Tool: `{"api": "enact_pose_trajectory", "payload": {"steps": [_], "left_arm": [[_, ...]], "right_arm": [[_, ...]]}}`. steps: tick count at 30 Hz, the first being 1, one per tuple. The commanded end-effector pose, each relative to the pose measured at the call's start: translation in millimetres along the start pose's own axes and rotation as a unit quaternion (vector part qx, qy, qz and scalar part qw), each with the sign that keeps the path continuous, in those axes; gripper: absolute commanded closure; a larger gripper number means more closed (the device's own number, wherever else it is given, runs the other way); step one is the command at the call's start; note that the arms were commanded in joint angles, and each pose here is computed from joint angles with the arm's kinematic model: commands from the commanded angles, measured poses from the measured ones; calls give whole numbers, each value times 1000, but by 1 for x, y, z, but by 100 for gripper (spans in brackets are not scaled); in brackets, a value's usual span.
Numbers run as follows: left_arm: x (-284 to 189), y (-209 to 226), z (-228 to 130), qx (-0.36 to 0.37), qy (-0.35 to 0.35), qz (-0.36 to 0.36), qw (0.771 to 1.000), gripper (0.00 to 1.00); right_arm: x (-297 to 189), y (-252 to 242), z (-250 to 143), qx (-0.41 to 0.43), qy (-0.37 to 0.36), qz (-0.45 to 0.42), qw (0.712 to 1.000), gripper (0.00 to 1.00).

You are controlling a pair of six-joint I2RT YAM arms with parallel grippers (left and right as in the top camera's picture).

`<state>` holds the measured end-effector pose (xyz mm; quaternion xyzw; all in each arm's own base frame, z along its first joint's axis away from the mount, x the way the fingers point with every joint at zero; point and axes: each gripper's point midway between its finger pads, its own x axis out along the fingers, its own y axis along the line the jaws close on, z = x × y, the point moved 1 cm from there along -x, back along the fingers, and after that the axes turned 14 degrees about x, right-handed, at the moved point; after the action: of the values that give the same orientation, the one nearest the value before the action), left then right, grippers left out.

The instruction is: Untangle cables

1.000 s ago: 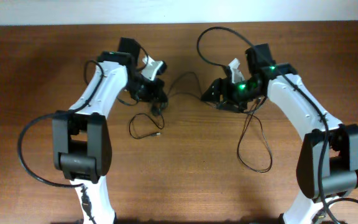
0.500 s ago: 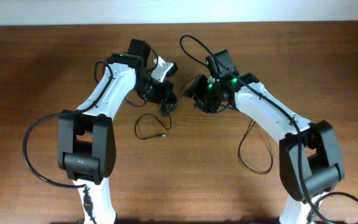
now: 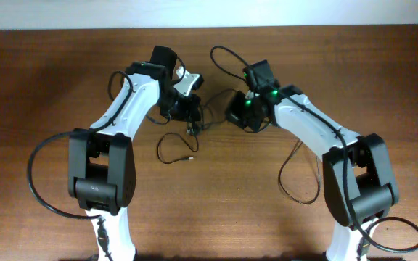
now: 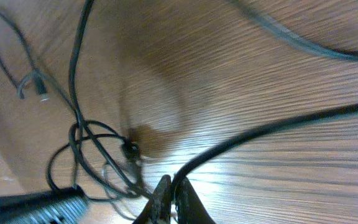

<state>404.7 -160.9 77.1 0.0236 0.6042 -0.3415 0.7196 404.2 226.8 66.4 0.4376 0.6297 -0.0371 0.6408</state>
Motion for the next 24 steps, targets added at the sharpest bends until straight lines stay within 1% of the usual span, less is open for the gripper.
{"api": "enact_pose_trajectory", "payload": {"steps": [1, 3, 6, 8, 10, 11, 12, 13, 14, 16, 17, 19, 20, 22, 24], "left_arm": [[-13, 41, -14, -95, 23, 137, 986, 100], [-14, 43, -16, -97, 27, 146, 984, 100], [-18, 52, -22, -123, 35, 179, 975, 100], [-17, 52, -22, -123, 35, 178, 976, 100], [-17, 50, -21, -123, 35, 174, 977, 96], [-16, 49, -21, -122, 34, 169, 977, 92], [-16, 49, -21, -122, 34, 169, 977, 87], [-16, 49, -21, -122, 34, 169, 977, 78], [-16, 49, -21, -122, 34, 169, 977, 66], [-16, 49, -21, -123, 34, 169, 977, 49], [-16, 49, -21, -123, 34, 167, 978, 36], [-14, 42, -19, -110, 31, 143, 983, 21], [-14, 41, -18, -102, 31, 135, 985, 18], [-20, 49, -22, -120, 27, 122, 985, 18], [-26, 59, -29, -148, 28, 122, 981, 18]], "right_arm": [[-11, -33, 25, -18, -5, -40, 999, 96], [-18, -54, 32, -28, -3, -75, 997, 96], [-27, -84, 40, -9, -25, -141, 990, 96], [-27, -87, 39, -27, -21, -149, 988, 96], [-26, -85, 36, -27, -15, -144, 989, 96], [-25, -81, 33, -26, -4, -132, 991, 94], [-24, -77, 28, -25, 10, -121, 992, 71], [-24, -77, 26, -27, 12, -121, 992, 60], [-23, -76, 26, -28, 13, -121, 992, 57], [-23, -77, 23, -30, 16, -125, 992, 55], [-23, -78, 22, -33, 17, -126, 991, 55], [-20, -75, 16, -60, 27, -124, 990, 56], [-19, -72, 12, -80, 36, -119, 989, 57], [-15, -69, 1, -123, 49, -117, 984, 56], [-14, -68, -1, -126, 50, -117, 984, 56]]}}
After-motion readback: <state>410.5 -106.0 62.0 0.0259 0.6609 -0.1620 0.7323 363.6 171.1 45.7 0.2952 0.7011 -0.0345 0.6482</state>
